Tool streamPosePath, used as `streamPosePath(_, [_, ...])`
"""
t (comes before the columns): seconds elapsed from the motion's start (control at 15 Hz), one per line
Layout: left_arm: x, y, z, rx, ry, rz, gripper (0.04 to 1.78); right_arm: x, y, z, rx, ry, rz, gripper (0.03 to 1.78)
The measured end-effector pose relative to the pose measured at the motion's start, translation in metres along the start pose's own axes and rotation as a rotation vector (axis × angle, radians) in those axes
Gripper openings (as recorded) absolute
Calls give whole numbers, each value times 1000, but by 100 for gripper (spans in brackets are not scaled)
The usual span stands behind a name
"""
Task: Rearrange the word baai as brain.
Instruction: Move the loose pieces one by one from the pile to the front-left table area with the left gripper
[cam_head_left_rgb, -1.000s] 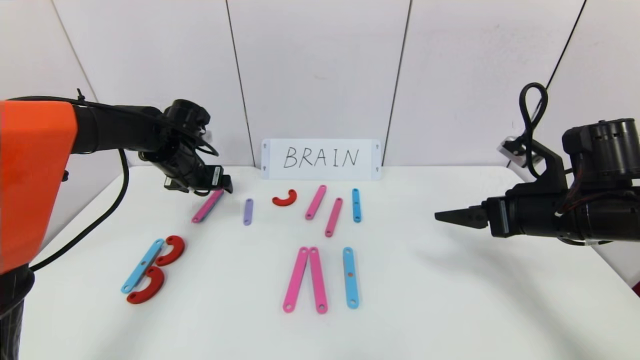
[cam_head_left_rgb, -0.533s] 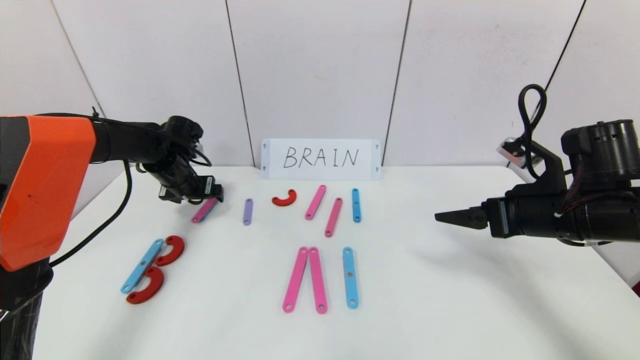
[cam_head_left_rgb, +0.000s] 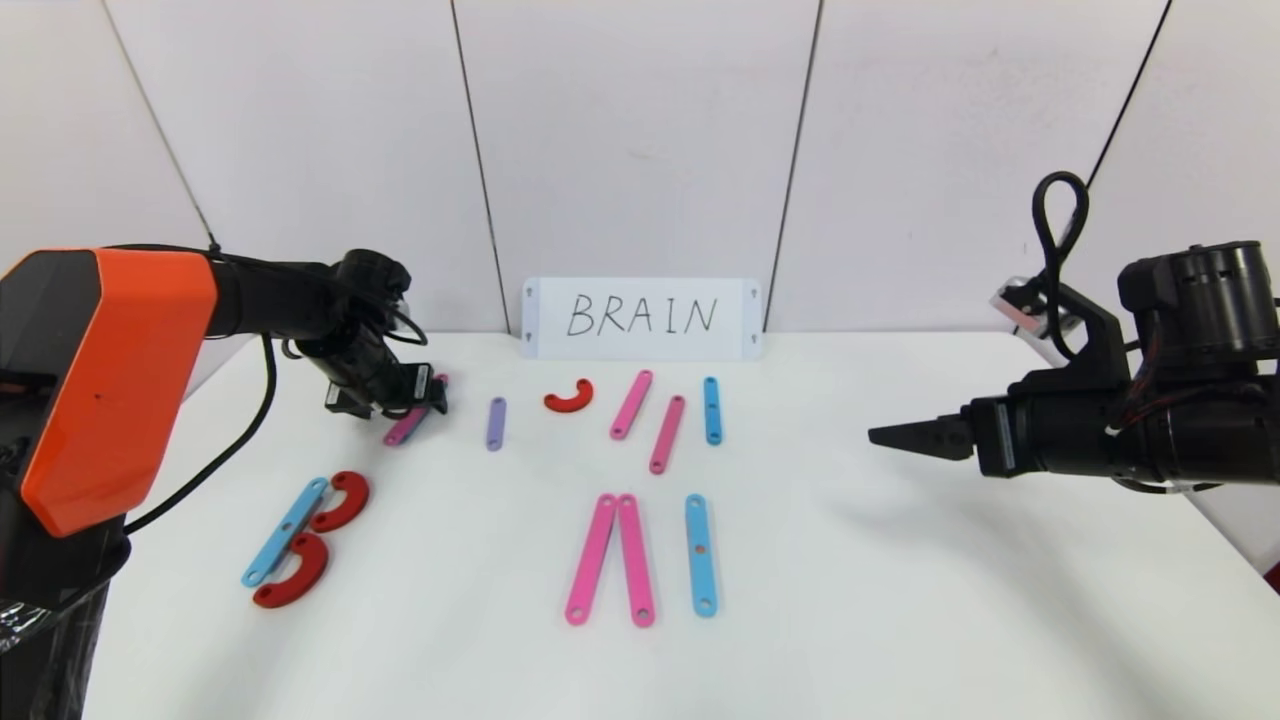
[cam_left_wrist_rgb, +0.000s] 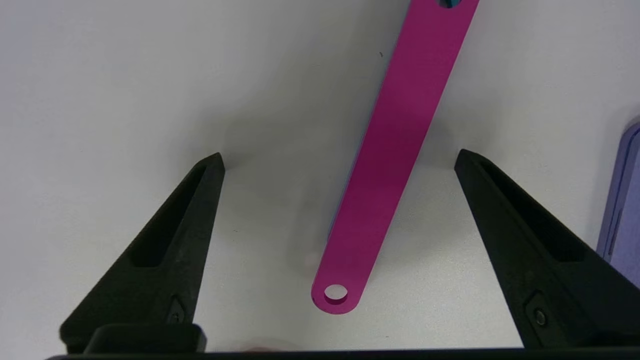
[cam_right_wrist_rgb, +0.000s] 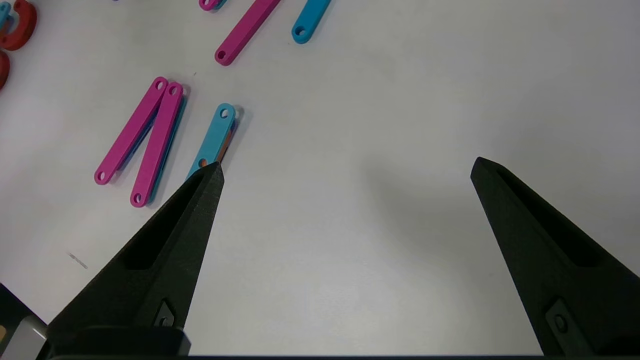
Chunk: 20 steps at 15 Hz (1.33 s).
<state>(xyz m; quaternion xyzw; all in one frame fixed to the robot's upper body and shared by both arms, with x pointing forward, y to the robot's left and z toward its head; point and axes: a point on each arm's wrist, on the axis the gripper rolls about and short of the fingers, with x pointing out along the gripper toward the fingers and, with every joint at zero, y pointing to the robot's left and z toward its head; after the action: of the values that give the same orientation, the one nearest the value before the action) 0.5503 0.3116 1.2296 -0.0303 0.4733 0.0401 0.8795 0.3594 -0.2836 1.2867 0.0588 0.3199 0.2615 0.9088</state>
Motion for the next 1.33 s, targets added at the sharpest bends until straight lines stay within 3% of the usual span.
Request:
streamPosePath(0.13, [0,-1,0,1,-1,-2,129,1,0,0,1,2,0,173])
streamPosePath(0.4, [1,-1,1,3,-2,-16,56,1,-1,0,0,4,-1,173])
streamPosePath(0.53, [1,-2,1,2,-2,-18,34,2,-1,-1,1,6,-1,173])
streamPosePath(0.93, [-18,-4,-2,3,4,-25,30,2,0,-3,1,13,0,173])
streamPosePath(1.33, [-85,-21,-20,2,-30,-65,30,4,1,-5,0,23,7,173])
